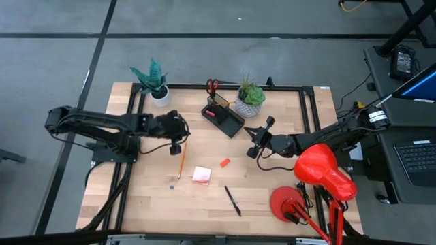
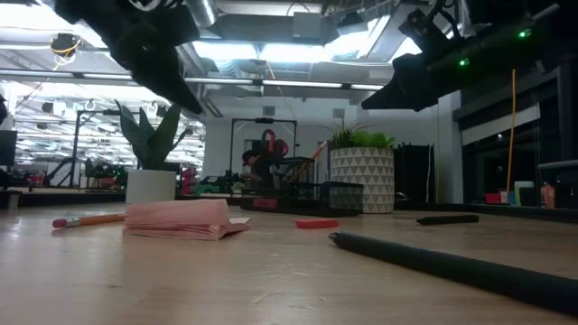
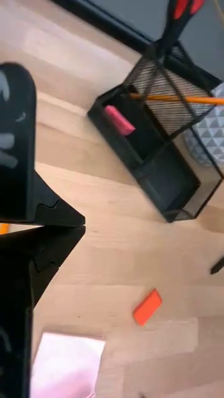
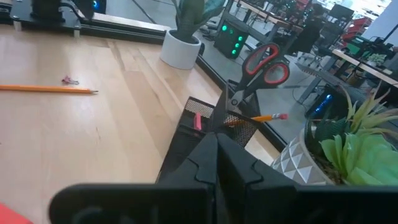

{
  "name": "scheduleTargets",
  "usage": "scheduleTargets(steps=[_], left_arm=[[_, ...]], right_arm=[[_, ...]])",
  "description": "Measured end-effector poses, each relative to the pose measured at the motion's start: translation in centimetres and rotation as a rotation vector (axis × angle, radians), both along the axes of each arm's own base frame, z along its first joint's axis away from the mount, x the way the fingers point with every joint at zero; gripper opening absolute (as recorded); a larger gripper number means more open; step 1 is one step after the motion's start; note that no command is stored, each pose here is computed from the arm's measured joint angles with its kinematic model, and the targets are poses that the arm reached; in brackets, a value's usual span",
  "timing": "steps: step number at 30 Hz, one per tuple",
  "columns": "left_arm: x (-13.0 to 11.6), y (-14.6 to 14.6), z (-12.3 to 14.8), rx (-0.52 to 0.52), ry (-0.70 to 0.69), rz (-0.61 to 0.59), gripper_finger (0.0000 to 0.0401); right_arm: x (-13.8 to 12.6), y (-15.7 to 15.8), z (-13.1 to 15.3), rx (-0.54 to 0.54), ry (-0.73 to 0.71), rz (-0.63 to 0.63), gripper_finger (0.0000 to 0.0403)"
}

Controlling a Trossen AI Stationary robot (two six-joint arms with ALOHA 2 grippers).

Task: Pick and place office supplies into organizer
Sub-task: Put the pink binder clip into the black desk organizer

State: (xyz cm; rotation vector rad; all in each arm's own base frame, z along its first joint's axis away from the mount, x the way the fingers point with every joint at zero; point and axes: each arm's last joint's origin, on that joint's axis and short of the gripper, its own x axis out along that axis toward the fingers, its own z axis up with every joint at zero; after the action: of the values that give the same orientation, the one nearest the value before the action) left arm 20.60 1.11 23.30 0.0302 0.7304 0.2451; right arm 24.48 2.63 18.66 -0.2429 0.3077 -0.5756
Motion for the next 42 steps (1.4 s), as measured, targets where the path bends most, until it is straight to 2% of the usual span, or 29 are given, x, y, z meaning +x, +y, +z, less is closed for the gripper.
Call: scheduleTargets(steps=[7, 13, 16, 22, 26, 35, 42], left_arm=[[-0.6, -3.6, -0.3, 0.022, -0.005, 0.073, 0.0001], [-1.3, -6.4, -0.1, 0.018, -0.075, 0.108, 0.0001], [-1.7, -7.2, -0.9, -0.002, -0.120, 0.135, 0.0001], [-3.1, -7.7, -4.5, -0.049, -0.184, 0.240, 0.0001], [-3.7, -8.0, -5.8, -0.067, -0.228, 0.265, 0.0002], [-4.3, -8.3, -6.6, -0.061, -0.214, 0.232, 0.0003], [-4.4, -8.3, -6.9, -0.089, -0.199, 0.229, 0.0007]], right_arm=[[-0.1, 0.1, -0.2, 0.009, 0.011, 0.000, 0.0014], [-0.1, 0.1, -0.4, 0.009, 0.037, 0.004, 0.0012], [-0.2, 0.1, -0.7, 0.015, 0.065, 0.031, 0.0005], [-0.3, 0.1, -0.9, 0.038, 0.078, 0.040, 0.0009], [-0.4, 0.1, -1.2, 0.052, 0.100, 0.032, 0.0012], [-0.5, 1.2, -1.3, 0.051, 0.116, 0.097, 0.0005], [-0.6, 2.1, -1.3, 0.138, 0.084, 0.160, 0.0009]])
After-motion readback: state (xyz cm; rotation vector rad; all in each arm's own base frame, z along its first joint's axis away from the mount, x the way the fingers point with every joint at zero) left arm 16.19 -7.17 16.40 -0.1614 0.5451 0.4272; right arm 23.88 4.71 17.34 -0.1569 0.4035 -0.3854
